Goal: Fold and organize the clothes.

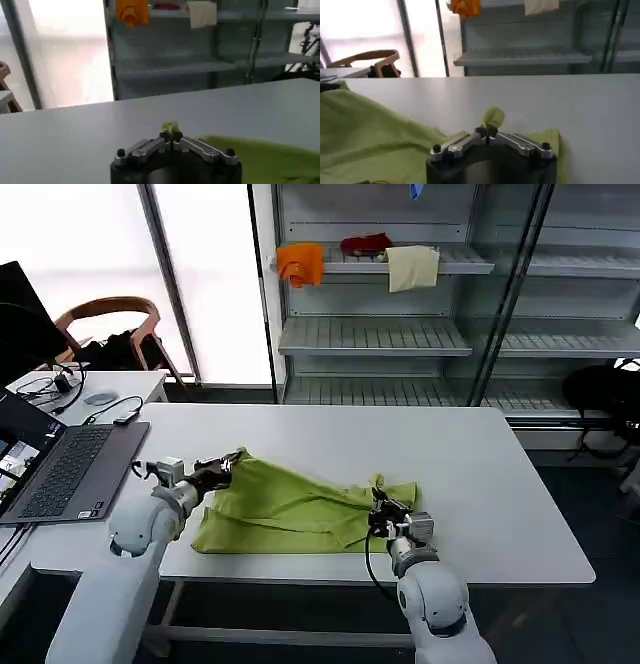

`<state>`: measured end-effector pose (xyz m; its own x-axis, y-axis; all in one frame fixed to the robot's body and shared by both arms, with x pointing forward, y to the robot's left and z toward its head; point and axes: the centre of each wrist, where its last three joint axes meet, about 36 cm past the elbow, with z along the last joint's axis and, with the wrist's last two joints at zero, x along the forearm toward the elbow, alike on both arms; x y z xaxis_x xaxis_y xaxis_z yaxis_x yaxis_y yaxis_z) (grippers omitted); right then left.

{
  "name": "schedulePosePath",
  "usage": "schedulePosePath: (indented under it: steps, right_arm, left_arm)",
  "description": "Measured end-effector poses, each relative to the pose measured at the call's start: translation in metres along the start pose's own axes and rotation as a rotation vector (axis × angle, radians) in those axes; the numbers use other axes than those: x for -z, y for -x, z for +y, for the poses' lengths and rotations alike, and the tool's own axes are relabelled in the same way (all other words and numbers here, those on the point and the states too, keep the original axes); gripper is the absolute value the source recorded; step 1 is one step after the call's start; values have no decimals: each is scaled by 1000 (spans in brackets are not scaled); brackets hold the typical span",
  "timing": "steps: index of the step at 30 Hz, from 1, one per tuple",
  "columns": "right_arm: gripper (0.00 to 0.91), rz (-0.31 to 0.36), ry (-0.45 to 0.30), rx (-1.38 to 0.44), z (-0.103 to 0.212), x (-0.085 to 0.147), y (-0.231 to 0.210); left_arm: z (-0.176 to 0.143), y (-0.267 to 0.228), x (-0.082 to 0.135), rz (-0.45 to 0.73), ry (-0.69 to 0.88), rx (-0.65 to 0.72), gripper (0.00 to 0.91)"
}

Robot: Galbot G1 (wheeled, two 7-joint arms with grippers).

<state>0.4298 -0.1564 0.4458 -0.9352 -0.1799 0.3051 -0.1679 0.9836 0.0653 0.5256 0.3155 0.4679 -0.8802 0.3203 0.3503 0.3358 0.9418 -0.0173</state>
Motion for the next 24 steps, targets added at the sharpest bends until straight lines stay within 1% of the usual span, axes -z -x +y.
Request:
schedulePosePath:
  steps: [11,16,24]
  right_arm:
    - [0,7,-9,-12,-4,-3,-2]
    - [0,6,-9,-9,-2,-3,-4]
    - [0,21,-36,-27,-3,-9,-5]
  left_arm:
    - [2,-36,-32,38,-5,1,0]
    - [0,-47,-39,53,7,2,0]
    - [-14,-57,-49,65,37,-8,10]
